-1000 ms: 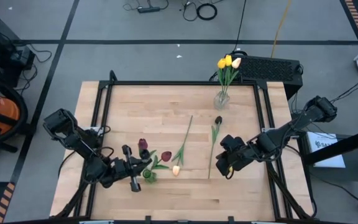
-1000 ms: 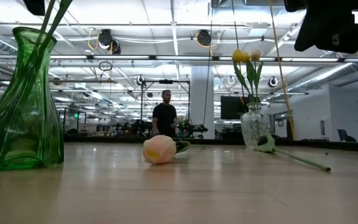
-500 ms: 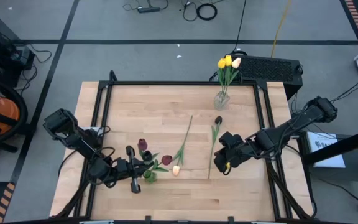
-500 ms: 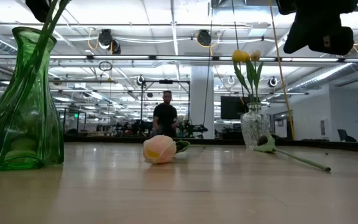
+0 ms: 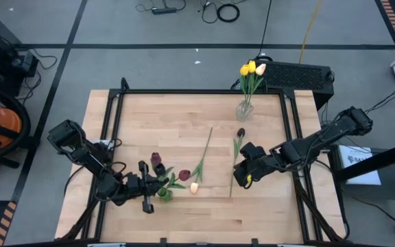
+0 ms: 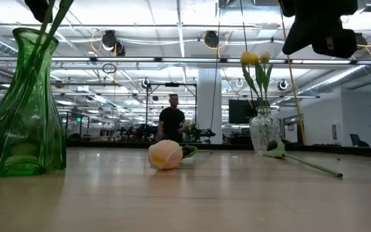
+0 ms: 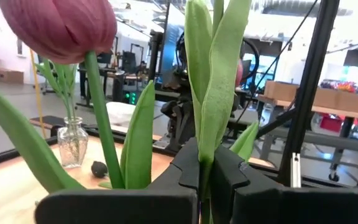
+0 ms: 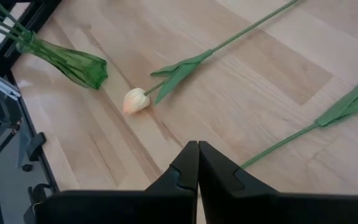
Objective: Sort flowers into vase by color
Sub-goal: Put the bottom black flower into the vase
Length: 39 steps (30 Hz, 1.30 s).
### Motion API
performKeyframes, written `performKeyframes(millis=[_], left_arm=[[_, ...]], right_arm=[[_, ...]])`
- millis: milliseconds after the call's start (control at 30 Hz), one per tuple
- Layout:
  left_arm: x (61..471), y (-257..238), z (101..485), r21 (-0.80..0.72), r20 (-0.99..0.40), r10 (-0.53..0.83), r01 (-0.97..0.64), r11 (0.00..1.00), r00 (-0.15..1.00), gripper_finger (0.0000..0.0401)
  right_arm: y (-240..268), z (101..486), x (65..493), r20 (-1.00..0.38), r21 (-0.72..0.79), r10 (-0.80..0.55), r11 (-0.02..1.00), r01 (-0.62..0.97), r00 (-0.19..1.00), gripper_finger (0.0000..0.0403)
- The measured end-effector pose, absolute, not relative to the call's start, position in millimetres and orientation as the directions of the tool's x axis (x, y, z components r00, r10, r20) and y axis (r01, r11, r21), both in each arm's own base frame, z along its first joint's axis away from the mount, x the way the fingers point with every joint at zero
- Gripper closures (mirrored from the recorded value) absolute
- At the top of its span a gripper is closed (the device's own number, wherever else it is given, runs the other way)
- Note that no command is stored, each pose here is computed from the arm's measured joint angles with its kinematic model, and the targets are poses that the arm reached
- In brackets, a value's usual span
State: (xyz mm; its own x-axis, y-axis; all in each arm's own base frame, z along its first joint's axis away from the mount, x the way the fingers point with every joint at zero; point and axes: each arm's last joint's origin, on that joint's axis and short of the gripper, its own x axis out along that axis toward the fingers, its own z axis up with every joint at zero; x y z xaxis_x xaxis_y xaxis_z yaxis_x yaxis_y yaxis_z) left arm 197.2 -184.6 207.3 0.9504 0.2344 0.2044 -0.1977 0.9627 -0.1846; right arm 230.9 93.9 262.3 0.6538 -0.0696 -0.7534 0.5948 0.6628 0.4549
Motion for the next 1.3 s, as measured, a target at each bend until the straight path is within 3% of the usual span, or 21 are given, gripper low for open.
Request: performKeyframes(millis=[400,700,833,1300], left_arm=[[197,-185,207,-0.175,0.203,0.233,-0.199,0.964,0.951,0.0378],[197,-184,209,-0.189,0.208,0.238,-0.2,0.961,0.949,0.0283],[191,-184,216,-0.217,0.209,0.262,-0.217,0.952,0.942,0.0259],[162,-198,241,-0.291,0.171,0.277,-0.22,0.931,0.946,0.0255]], right_arm=[[90,264,234,-0.74,0.479,-0.075,0.639,0.602,0.668,0.0403],[87,266,238,-0.721,0.505,-0.079,0.621,0.599,0.688,0.0403],[85,266,240,-0.713,0.511,-0.082,0.618,0.597,0.696,0.0403],[83,268,242,-0.693,0.484,-0.109,0.662,0.573,0.712,0.0403]])
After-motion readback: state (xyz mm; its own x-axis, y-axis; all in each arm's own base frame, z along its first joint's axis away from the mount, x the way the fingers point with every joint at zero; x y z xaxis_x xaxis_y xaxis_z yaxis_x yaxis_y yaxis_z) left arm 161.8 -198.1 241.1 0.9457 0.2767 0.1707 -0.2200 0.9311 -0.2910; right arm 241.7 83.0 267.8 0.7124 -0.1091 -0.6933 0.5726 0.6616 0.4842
